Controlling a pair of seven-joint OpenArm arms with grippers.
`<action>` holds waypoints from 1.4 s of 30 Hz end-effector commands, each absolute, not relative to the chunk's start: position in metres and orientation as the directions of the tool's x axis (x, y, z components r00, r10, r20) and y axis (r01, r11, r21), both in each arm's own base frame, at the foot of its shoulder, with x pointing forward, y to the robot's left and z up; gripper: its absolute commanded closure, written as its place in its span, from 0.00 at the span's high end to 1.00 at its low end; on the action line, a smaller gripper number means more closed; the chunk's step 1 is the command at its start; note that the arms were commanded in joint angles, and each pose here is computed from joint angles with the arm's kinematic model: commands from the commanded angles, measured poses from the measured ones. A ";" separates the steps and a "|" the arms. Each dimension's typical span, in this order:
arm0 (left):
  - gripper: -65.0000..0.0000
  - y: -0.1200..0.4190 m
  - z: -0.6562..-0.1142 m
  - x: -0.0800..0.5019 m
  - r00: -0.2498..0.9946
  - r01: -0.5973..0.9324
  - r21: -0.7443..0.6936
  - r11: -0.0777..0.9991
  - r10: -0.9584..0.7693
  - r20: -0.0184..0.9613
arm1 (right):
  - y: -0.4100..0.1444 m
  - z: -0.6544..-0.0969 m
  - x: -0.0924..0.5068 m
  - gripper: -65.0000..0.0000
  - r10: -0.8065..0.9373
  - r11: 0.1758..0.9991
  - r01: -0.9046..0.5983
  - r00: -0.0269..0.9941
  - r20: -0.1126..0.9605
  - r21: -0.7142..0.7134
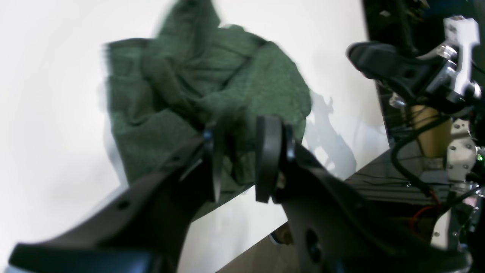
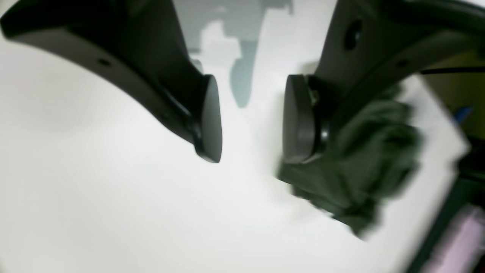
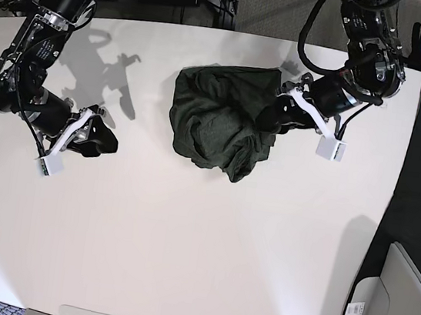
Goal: Fold the T-shirt properly
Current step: 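Open the left gripper and lift it above the folded bundle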
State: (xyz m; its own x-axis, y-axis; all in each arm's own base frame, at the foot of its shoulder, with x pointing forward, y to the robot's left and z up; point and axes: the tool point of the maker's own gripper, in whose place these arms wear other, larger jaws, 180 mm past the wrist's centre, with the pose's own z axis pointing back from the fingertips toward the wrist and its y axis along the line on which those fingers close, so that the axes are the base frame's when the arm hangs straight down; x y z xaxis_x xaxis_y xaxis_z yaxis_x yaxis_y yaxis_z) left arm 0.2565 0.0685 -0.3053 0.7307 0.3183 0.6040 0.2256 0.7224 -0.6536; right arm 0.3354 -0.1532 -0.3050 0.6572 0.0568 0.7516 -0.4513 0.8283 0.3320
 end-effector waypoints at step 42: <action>0.41 -0.045 -0.276 0.241 0.206 0.307 0.101 0.946 -0.169 0.964 | -0.176 -0.295 0.343 0.41 0.147 0.889 -0.422 0.631 0.762 0.177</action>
State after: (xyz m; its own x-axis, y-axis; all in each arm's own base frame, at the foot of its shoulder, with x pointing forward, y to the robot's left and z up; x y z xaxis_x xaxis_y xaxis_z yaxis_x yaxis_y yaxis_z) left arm 0.2446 -0.0381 -0.2877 0.2596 -0.1585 0.9526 0.2952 0.9522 0.0780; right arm 0.3348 -0.1747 -0.3104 0.6733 0.1473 0.7246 -0.4086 0.8909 0.1985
